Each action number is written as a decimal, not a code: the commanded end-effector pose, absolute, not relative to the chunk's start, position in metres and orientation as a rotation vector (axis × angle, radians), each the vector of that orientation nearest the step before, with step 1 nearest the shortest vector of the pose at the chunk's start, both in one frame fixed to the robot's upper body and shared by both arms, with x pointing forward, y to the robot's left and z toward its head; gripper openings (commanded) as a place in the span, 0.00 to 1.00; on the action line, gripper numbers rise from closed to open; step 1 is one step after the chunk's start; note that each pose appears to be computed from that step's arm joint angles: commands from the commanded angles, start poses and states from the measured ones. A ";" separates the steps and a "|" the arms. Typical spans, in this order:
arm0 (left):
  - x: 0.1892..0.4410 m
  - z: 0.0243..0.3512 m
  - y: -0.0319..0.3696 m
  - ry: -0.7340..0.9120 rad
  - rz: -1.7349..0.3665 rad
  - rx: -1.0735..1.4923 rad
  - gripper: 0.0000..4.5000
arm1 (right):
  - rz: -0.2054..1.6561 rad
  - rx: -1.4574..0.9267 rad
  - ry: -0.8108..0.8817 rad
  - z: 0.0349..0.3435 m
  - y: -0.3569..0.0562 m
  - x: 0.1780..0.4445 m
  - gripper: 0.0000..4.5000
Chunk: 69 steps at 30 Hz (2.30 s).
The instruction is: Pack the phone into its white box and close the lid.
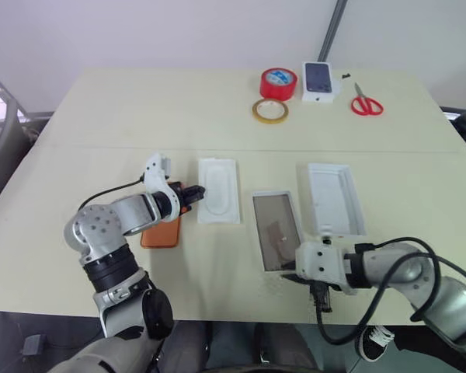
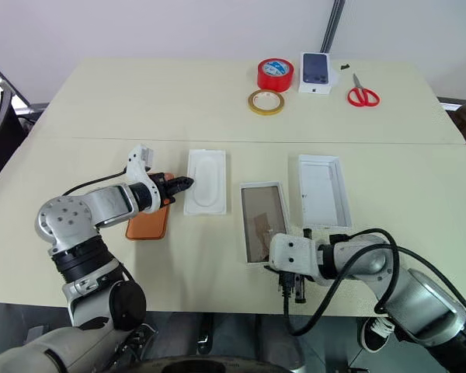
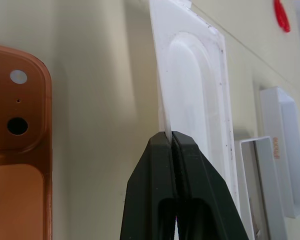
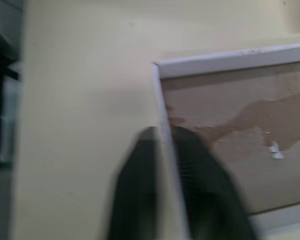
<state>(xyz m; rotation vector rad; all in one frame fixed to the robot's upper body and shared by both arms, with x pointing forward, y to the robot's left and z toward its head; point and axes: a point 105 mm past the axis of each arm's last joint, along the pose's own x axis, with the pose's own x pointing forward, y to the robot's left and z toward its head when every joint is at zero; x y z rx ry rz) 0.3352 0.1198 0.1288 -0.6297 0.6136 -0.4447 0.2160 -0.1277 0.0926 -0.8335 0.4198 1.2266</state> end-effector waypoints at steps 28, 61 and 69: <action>0.338 0.164 0.086 0.516 -0.502 -0.588 0.00 | 1.012 -0.740 0.199 0.151 -0.130 0.283 0.53; 0.343 0.188 0.098 0.393 -0.574 -0.534 1.00 | 0.849 -0.680 0.136 0.162 -0.126 0.319 0.24; 0.341 0.188 0.160 0.209 -0.581 -0.106 1.00 | 0.741 -0.618 0.139 0.157 -0.086 0.358 0.01</action>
